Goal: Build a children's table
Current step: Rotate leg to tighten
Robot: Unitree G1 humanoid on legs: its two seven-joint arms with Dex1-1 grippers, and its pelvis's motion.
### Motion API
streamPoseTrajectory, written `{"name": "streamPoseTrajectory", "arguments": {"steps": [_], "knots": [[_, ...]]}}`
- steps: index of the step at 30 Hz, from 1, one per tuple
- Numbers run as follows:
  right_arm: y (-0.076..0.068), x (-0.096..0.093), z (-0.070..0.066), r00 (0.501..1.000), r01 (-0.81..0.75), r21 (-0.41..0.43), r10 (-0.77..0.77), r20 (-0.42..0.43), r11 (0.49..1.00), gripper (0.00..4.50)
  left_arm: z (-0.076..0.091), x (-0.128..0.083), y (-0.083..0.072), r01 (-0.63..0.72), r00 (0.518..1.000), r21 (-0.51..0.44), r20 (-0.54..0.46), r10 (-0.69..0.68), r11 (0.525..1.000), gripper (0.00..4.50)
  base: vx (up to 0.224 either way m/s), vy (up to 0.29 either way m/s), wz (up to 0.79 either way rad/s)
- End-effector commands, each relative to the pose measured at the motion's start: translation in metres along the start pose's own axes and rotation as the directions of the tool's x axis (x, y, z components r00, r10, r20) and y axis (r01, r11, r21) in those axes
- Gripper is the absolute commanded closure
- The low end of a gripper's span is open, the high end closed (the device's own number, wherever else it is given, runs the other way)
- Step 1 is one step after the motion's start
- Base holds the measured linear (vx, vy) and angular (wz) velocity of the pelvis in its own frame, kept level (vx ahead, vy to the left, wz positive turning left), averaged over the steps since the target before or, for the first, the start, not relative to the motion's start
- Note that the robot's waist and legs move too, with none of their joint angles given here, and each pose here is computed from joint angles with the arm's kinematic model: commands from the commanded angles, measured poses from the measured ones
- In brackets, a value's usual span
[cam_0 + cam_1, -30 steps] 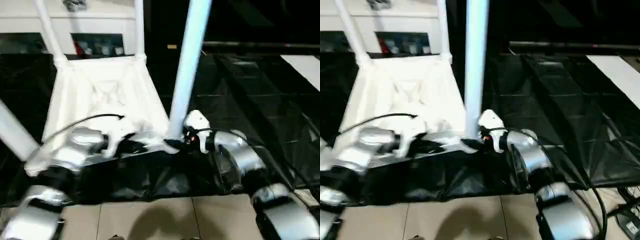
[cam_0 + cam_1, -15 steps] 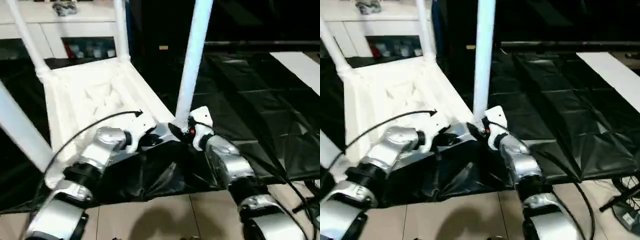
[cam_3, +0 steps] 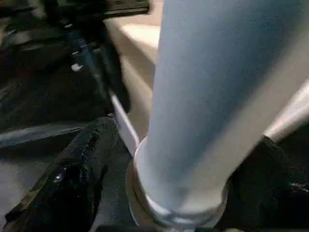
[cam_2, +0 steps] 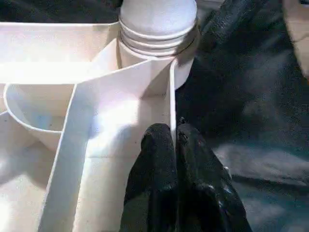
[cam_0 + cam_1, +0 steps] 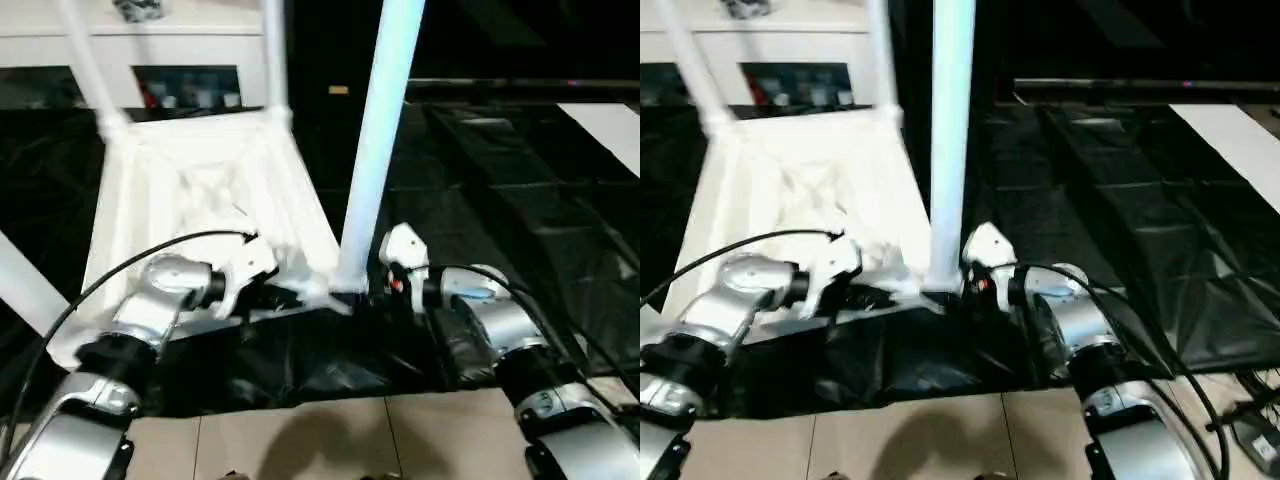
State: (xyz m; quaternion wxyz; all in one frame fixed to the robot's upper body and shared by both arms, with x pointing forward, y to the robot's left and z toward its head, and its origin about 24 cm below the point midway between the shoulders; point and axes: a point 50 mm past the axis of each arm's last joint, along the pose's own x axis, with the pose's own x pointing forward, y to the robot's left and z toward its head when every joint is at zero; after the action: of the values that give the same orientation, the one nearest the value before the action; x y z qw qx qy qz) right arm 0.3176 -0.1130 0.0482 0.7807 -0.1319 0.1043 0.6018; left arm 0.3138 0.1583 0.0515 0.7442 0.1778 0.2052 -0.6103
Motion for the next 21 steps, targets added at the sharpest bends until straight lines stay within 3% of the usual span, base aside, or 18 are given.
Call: {"name": "streamPoseTrajectory", "arguments": {"steps": [1,7,9,11,19,21], "knots": [[0.006,0.004,-0.003,0.995,-0.086,-0.026,0.085,-0.043,0.996,0.77,0.012,0.003,-0.002,0.026,0.998,0.056,0.050,-0.029,0.998,4.50,0.000,0.000,0.00],[0.001,0.004,0.004,0.995,-0.092,-0.038,0.091,-0.032,0.995,0.77,0.015,-0.007,0.006,-0.041,0.997,0.061,0.063,0.037,0.997,4.50,0.000,0.000,0.00],[0.001,0.004,0.004,0.995,-0.093,-0.041,0.092,-0.032,0.995,0.75,0.016,-0.009,0.007,-0.043,0.997,0.068,0.061,0.039,0.997,4.05,0.000,0.000,0.00],[0.002,0.004,0.004,0.995,-0.100,-0.043,0.099,-0.030,0.994,0.75,0.014,-0.015,0.008,-0.047,0.998,0.078,0.044,0.044,0.996,3.91,0.000,0.000,0.00],[0.003,0.005,0.002,0.994,-0.111,-0.048,0.109,-0.032,0.993,0.75,0.002,-0.028,0.010,-0.020,0.999,0.052,-0.029,0.021,0.998,3.91,0.000,0.000,0.00],[0.003,0.005,0.002,0.993,-0.111,-0.049,0.109,-0.032,0.993,0.75,0.000,-0.029,0.010,-0.012,0.999,0.050,-0.040,0.014,0.999,4.18,0.000,0.000,0.00]]}}
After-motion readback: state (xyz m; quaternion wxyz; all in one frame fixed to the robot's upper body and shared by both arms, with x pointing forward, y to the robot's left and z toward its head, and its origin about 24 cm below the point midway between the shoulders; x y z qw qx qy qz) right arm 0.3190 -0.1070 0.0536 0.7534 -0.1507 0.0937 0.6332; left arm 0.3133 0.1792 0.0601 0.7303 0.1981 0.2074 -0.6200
